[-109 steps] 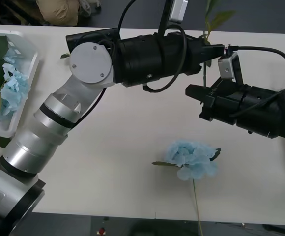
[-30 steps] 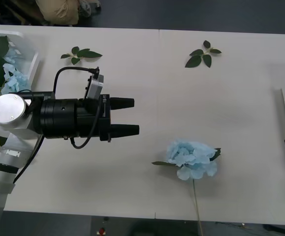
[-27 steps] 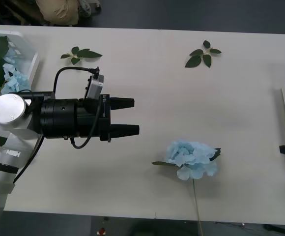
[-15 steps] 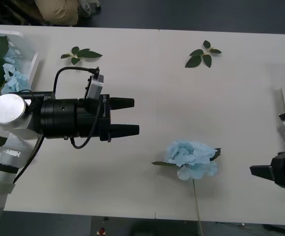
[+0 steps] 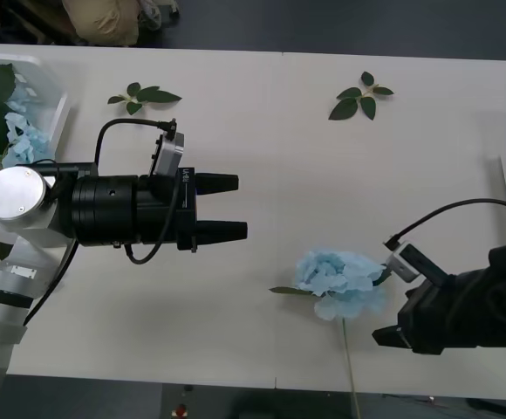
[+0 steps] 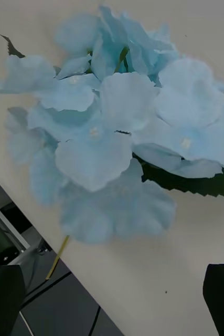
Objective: Put the red flowers into the right box and the blue flowers into the left box
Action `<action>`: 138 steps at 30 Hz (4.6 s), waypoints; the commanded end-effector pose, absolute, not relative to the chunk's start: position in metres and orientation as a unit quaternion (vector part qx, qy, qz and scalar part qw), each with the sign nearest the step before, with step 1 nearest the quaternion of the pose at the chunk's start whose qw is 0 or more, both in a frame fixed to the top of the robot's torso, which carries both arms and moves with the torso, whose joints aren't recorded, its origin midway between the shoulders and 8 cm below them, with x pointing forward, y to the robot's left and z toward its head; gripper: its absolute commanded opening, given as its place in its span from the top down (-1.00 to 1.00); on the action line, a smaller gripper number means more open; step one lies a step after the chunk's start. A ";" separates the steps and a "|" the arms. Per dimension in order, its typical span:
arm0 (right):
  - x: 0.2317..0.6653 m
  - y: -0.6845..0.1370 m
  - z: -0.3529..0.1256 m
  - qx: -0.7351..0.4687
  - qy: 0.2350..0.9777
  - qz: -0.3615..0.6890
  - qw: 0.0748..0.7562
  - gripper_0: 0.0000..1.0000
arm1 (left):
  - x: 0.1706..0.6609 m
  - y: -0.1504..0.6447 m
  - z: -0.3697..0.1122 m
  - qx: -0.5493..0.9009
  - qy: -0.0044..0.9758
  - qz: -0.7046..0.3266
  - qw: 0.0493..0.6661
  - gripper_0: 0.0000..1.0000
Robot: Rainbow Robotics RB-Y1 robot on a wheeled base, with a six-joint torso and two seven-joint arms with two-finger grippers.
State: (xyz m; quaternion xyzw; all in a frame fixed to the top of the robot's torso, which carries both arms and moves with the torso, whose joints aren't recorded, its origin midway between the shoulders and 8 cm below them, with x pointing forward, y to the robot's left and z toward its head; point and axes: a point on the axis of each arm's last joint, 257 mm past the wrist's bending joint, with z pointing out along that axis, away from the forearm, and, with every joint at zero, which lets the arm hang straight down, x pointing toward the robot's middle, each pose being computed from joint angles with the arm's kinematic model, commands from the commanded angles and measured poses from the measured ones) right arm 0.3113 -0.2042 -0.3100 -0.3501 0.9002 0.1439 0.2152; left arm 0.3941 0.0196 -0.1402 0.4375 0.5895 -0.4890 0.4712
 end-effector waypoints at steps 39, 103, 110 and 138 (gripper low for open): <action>0.353 -0.148 -0.427 -0.259 0.911 0.223 0.232 -0.09 | 0.394 0.019 -0.122 0.456 0.567 -0.477 0.493 -1.00; 0.333 -0.195 -0.290 -0.254 0.906 0.270 0.203 -1.00 | 0.394 0.019 -0.122 0.456 0.567 -0.477 0.493 -1.00; 0.314 -0.200 -0.312 -0.284 0.905 0.250 0.193 -1.00 | 0.394 0.019 -0.122 0.456 0.567 -0.477 0.493 -1.00; 0.346 -0.117 -0.372 -0.326 0.883 0.255 0.221 -1.00 | 0.394 0.019 -0.122 0.456 0.567 -0.477 0.493 -1.00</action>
